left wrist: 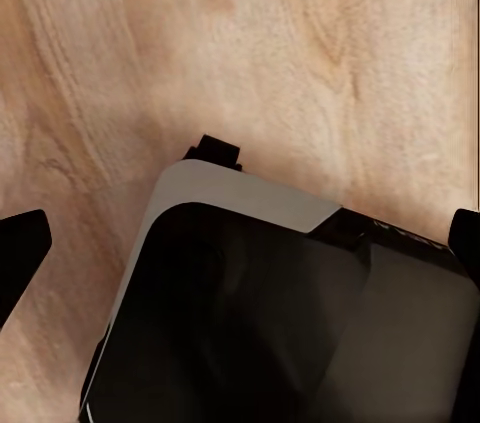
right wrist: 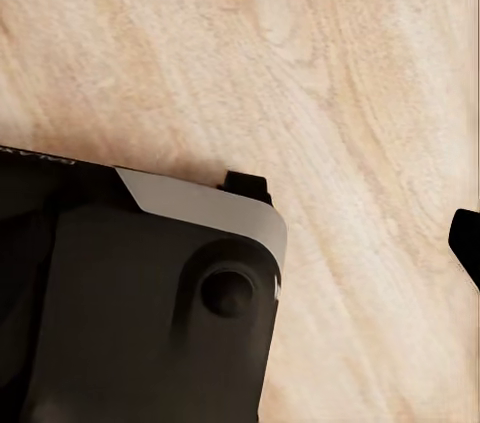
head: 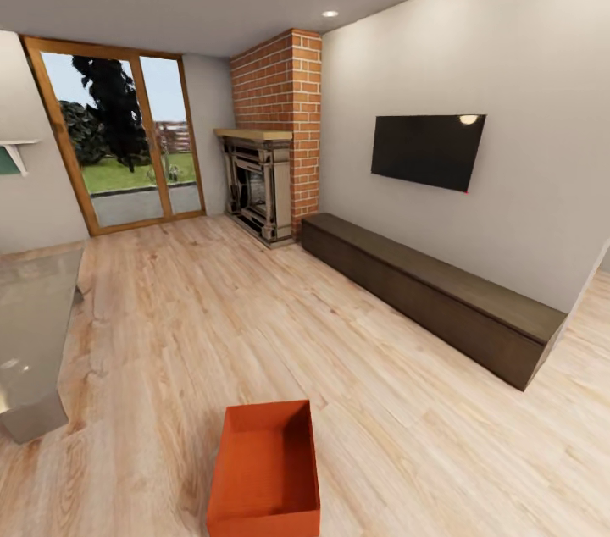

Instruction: Move the two storage containers from the living room to the garage. In the garage, place one container on the floor and stack the other container on top of it (either order is fine).

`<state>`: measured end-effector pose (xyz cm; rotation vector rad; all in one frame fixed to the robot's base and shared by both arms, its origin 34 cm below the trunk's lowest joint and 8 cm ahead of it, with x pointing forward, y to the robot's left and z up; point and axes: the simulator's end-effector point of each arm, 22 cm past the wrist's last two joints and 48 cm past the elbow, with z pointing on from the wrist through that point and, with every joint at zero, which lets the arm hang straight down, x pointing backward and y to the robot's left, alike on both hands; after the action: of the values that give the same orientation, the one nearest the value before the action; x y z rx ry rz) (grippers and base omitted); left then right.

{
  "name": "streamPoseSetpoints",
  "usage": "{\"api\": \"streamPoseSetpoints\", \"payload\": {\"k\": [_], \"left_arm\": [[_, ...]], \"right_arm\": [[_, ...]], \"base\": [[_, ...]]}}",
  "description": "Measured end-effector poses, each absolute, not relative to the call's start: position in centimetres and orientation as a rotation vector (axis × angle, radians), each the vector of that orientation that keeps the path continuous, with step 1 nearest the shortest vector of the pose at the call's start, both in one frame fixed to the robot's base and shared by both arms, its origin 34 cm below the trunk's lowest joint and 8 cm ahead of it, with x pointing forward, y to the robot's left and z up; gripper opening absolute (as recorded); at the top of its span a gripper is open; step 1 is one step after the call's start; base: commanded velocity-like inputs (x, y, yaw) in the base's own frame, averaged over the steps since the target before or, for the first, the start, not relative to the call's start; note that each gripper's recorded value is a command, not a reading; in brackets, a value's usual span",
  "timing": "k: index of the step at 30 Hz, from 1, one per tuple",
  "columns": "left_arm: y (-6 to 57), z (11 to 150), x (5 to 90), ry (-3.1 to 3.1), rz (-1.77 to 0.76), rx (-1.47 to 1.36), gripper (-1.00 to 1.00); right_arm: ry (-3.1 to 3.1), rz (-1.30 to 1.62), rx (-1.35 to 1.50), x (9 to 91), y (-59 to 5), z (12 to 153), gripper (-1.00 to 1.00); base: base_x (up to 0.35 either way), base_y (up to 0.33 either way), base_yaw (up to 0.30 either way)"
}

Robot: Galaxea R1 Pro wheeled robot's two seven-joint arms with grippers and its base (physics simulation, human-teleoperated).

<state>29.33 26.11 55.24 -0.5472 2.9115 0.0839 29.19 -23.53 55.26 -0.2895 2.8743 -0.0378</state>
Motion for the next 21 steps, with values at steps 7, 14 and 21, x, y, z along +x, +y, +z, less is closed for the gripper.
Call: {"api": "streamPoseSetpoints", "payload": {"k": [7, 14, 21], "left_arm": [[26.21, 55.24, 29.37, 2.909, 0.086, -0.552, 1.0], [26.24, 55.24, 29.4, 2.908, 0.086, -0.555, 1.0], [26.25, 55.23, 29.33, 2.909, 0.087, -0.559, 1.0]], "right_arm": [[2.871, -0.035, -0.292, 29.28, -23.5, 55.26, 1.0], [2.872, -0.032, -0.294, 29.26, -23.44, 55.25, 1.0], [2.873, -0.028, -0.293, 29.24, -23.38, 55.25, 1.0]], "base": [[0.092, 0.0, 0.0], [0.007, 0.0, 0.0], [0.03, 0.063, 0.0]]}}
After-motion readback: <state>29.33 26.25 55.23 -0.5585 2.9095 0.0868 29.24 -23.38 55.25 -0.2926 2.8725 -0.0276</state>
